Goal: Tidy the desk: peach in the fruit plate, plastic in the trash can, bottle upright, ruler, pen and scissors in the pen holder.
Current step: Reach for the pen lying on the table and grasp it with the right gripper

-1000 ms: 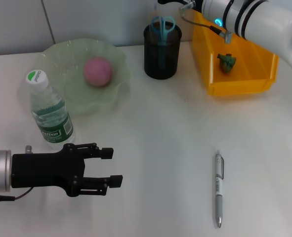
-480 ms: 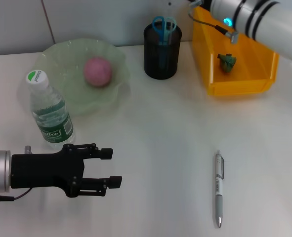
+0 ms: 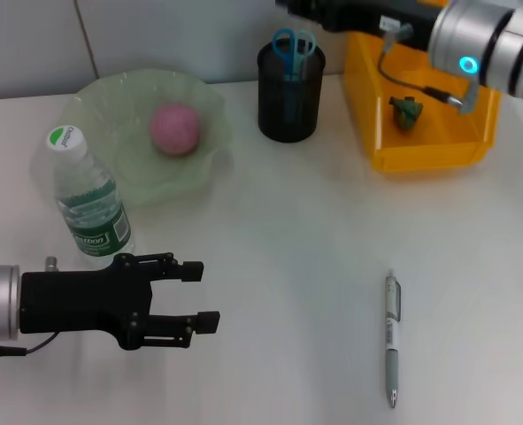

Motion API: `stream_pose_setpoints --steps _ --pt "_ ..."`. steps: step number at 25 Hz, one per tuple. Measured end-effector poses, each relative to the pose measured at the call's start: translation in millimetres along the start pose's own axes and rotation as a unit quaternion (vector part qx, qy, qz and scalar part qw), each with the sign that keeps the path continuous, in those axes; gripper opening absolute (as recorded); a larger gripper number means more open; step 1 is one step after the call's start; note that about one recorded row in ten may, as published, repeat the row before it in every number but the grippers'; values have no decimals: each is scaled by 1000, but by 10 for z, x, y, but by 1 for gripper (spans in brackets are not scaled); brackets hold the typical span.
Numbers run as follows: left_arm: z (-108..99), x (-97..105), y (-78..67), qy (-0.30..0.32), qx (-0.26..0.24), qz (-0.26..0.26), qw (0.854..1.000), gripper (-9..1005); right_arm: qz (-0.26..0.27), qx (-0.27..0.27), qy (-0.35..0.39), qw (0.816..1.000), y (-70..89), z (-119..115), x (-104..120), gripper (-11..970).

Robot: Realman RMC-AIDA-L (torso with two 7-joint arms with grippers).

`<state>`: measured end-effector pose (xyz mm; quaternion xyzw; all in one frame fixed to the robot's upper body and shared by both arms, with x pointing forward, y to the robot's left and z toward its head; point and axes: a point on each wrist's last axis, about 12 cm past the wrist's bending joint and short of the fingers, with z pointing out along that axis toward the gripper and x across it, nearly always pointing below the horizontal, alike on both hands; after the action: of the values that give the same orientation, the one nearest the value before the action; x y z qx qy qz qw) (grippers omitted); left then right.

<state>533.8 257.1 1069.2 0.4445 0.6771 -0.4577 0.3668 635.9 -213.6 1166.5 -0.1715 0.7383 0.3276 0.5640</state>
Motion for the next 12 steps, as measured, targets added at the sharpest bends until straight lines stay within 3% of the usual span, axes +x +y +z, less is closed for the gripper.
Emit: stream_pose_setpoints --steps 6,12 --pt "1 -10 -2 -3 1 4 1000 799 63 -51 95 992 -47 -215 -24 661" --pt "-2 -38 16 -2 1 8 1000 799 76 -61 222 970 -12 -356 -74 660"
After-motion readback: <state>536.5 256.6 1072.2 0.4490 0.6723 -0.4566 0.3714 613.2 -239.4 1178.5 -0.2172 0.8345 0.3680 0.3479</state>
